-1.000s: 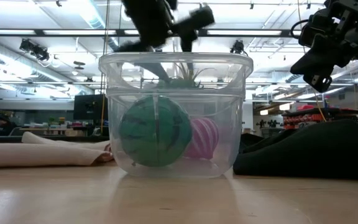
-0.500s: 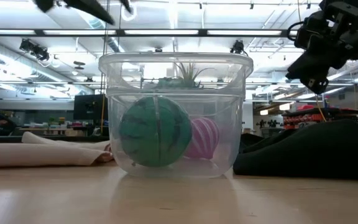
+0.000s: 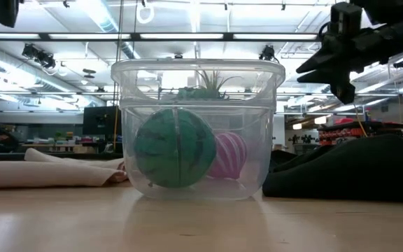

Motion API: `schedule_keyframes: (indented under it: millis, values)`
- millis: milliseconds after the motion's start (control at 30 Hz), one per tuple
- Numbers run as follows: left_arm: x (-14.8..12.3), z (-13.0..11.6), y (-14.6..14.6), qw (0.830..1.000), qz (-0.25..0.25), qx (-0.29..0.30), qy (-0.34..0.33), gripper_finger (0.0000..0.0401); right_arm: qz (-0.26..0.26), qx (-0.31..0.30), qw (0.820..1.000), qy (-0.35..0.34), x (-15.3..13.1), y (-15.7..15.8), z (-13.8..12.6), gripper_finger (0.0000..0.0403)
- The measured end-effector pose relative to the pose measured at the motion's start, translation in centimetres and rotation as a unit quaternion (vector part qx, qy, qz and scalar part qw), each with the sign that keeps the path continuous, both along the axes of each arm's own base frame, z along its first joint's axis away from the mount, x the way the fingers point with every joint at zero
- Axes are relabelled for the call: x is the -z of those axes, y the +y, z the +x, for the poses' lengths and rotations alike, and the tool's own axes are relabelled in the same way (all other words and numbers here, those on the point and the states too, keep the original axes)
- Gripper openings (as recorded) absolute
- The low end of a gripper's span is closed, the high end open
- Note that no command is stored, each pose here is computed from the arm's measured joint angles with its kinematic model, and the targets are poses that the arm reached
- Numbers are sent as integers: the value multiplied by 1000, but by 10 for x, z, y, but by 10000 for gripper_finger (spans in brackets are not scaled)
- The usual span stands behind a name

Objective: Pick and placing Produce into tupperware
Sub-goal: Put the red apple into the transparent container

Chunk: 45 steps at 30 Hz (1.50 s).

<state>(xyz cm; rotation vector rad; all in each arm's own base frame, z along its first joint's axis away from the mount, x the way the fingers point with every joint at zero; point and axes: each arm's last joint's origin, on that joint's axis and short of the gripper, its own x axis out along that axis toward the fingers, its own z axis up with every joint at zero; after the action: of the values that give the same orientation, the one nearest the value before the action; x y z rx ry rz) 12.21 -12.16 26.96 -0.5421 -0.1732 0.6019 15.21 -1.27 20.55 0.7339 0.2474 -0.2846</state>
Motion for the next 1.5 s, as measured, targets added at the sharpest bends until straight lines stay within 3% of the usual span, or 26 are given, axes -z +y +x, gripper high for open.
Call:
schedule_keyframes:
  millis: [233,467,567,767,1000,1100,1200,1367,1500]
  values:
    - [-2,-42,19,995,18,94,31,6,19,2,1000,11,7,0,13,98]
    - [-12,-60,32,988,27,147,35,38,-48,-73,993,74,-11,17,51,124]
    - [-15,-62,36,988,30,148,36,52,-107,-126,974,156,-21,27,76,137]
    - [-17,-64,42,987,41,149,43,55,-177,-176,911,329,-21,34,123,168]
    - [-17,-64,43,987,40,151,50,49,-176,-179,891,378,-2,37,160,238]
    - [-16,-64,43,986,33,154,59,52,-184,-141,889,394,4,36,168,269]
    - [-16,-64,42,985,26,158,67,55,-175,-22,905,387,2,38,171,281]
    - [-16,-64,41,985,17,159,68,50,-247,87,906,333,0,61,168,266]
    - [-16,-64,41,985,15,159,67,48,-239,137,915,295,14,75,153,248]
